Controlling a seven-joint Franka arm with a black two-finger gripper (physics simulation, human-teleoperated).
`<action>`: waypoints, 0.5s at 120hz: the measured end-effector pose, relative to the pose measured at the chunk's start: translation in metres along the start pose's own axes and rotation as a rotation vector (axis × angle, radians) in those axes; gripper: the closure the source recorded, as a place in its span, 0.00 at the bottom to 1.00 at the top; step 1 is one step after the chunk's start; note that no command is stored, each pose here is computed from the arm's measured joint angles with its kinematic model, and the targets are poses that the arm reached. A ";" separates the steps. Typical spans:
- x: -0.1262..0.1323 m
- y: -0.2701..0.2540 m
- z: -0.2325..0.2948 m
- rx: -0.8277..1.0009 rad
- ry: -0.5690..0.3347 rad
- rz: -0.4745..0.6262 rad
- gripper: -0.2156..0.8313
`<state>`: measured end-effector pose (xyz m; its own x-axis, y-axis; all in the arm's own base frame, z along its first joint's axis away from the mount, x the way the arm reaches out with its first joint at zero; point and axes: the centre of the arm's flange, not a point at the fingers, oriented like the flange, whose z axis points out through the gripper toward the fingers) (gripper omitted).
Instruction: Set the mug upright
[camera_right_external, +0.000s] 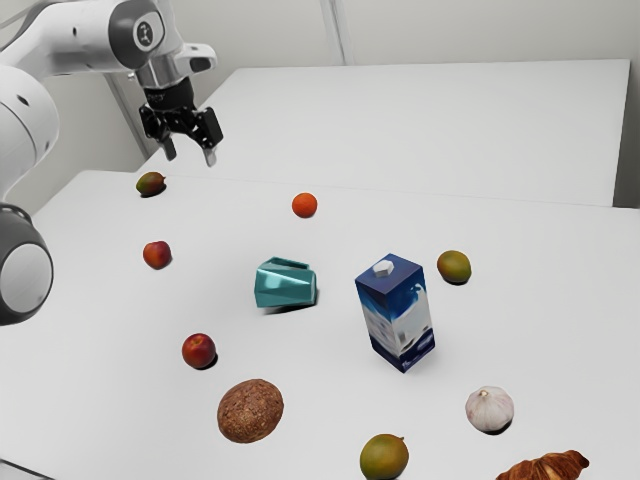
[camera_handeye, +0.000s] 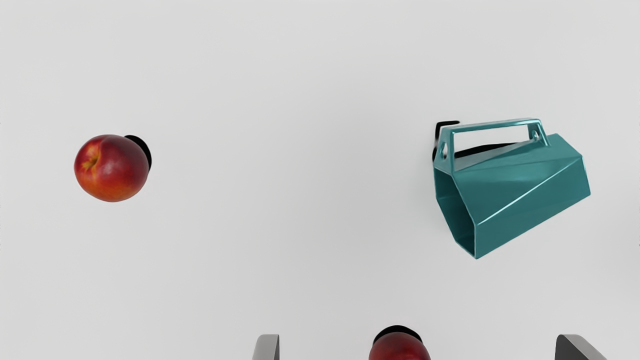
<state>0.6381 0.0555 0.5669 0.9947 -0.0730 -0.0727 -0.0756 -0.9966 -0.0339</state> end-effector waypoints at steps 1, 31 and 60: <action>0.000 0.000 0.000 0.000 0.001 0.001 0.21; 0.001 0.013 -0.011 0.008 0.028 0.026 0.21; -0.071 0.011 0.030 -0.065 -0.007 0.005 0.21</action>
<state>0.5650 0.0512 0.5422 0.9937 -0.0784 -0.0796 -0.0761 -0.9966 0.0311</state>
